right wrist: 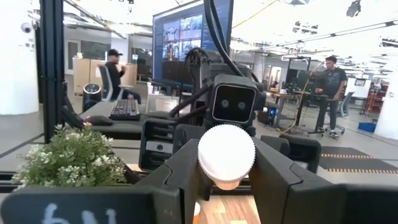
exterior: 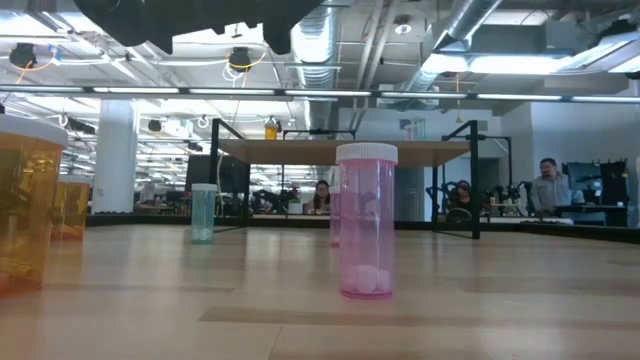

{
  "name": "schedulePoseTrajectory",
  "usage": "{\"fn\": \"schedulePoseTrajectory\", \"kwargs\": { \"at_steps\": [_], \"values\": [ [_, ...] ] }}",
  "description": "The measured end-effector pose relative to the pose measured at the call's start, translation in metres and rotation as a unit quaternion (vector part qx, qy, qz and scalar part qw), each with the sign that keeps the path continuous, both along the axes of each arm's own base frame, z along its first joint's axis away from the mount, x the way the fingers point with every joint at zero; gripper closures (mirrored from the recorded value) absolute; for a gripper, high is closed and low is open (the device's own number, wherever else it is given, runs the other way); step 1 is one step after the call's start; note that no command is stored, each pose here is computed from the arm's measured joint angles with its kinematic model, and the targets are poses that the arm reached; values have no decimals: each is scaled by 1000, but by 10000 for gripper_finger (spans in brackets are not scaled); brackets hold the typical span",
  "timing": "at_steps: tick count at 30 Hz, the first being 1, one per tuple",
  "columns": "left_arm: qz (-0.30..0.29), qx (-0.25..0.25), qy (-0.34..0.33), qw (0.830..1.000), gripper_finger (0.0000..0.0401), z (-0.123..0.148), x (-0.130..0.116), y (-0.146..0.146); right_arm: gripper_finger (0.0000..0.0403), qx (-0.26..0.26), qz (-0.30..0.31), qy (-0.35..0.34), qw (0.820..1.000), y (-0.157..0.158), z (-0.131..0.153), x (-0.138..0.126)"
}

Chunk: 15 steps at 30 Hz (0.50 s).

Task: Pick and place medicine bottles onto shelf by color
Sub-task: Put the top orange small pill bottle on the shelf

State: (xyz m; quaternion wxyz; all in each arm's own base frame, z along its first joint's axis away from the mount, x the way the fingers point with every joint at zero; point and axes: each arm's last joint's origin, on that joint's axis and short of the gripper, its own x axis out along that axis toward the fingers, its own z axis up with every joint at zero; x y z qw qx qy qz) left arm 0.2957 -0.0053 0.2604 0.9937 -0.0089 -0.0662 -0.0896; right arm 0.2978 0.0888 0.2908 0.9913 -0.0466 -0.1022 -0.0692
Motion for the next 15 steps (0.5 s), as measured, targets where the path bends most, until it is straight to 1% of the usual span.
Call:
{"fn": "schedulePoseTrajectory", "kwargs": {
  "at_steps": [3,8,12,15],
  "values": [
    [29,5,22,999,192,3,-5,2,267,-2,-6,0,1000,-2,1,0],
    [114,26,74,990,175,8,-19,7,262,1,-16,-5,1000,-9,10,-6],
    [180,36,116,976,172,11,-33,11,263,14,-91,5,996,-25,18,-12],
    [211,38,130,968,172,14,-41,13,265,35,-138,21,990,-43,22,-18]
  ]
}}
